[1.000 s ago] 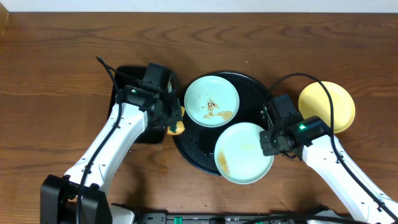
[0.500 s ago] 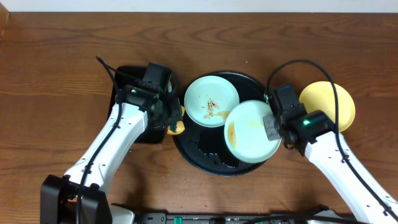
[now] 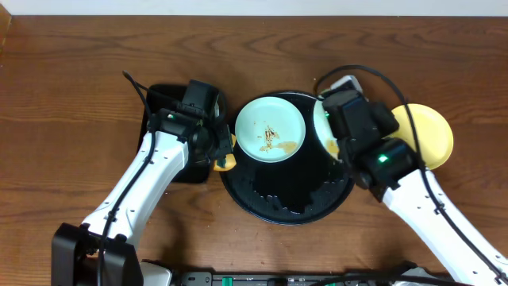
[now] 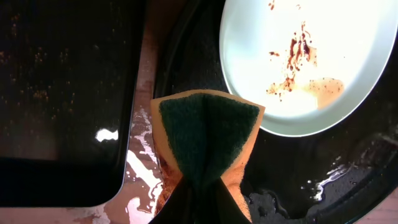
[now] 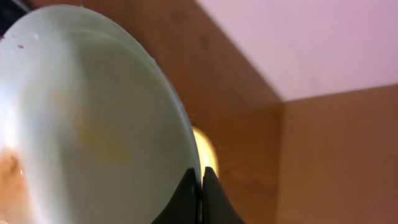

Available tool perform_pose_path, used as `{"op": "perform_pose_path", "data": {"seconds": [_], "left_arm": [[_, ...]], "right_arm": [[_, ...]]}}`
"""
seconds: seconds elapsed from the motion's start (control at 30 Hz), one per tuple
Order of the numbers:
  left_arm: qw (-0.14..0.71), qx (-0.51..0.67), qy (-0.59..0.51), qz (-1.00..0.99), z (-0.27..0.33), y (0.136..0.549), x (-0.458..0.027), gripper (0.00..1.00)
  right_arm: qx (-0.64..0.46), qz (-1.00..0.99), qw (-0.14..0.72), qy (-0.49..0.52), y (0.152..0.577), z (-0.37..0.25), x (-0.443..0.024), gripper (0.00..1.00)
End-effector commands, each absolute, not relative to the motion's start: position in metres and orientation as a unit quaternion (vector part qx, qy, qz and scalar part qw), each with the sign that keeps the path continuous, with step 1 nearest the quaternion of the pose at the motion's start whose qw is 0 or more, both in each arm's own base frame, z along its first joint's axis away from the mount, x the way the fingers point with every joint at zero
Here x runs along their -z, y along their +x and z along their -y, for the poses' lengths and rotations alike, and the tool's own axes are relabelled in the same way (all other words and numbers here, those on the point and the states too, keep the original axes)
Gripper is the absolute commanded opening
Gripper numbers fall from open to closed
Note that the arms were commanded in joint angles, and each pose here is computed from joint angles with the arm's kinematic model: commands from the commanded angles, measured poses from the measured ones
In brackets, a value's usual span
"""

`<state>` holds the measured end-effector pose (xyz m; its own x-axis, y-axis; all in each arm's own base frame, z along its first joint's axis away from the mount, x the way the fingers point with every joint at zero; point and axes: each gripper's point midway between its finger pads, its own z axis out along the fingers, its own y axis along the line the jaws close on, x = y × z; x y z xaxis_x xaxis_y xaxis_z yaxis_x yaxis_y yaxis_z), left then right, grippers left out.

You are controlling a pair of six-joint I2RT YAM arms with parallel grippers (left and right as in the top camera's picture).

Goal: Clean dirty plates on tray and stack at the side
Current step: 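Lift the light-blue plate with the right gripper toward the yellow plate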

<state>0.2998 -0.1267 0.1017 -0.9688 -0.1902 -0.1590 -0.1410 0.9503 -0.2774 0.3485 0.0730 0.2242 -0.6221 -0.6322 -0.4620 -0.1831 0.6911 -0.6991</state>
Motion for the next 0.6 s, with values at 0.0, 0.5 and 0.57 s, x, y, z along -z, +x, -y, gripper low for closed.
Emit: {"op": "perform_pose_path", "data": {"seconds": [0.0,0.5,0.57], "left_arm": [[0.109,0.131,-0.077,-0.982,0.125,0.307,-0.11,0.08],[0.109,0.131,-0.077,-0.982,0.125,0.307,-0.11,0.08],[0.109,0.131,-0.077,-0.982,0.125,0.307,-0.11,0.08]], "right_arm": [[0.369,-0.804,0.378,-0.273,0.35,-0.081,-0.254,0.01],[0.416,-0.785,0.405,-0.216,0.352,-0.071,-0.277,0.01],[0.408,-0.788,0.416,-0.199,0.353,-0.071,-0.279,0.01]]}}
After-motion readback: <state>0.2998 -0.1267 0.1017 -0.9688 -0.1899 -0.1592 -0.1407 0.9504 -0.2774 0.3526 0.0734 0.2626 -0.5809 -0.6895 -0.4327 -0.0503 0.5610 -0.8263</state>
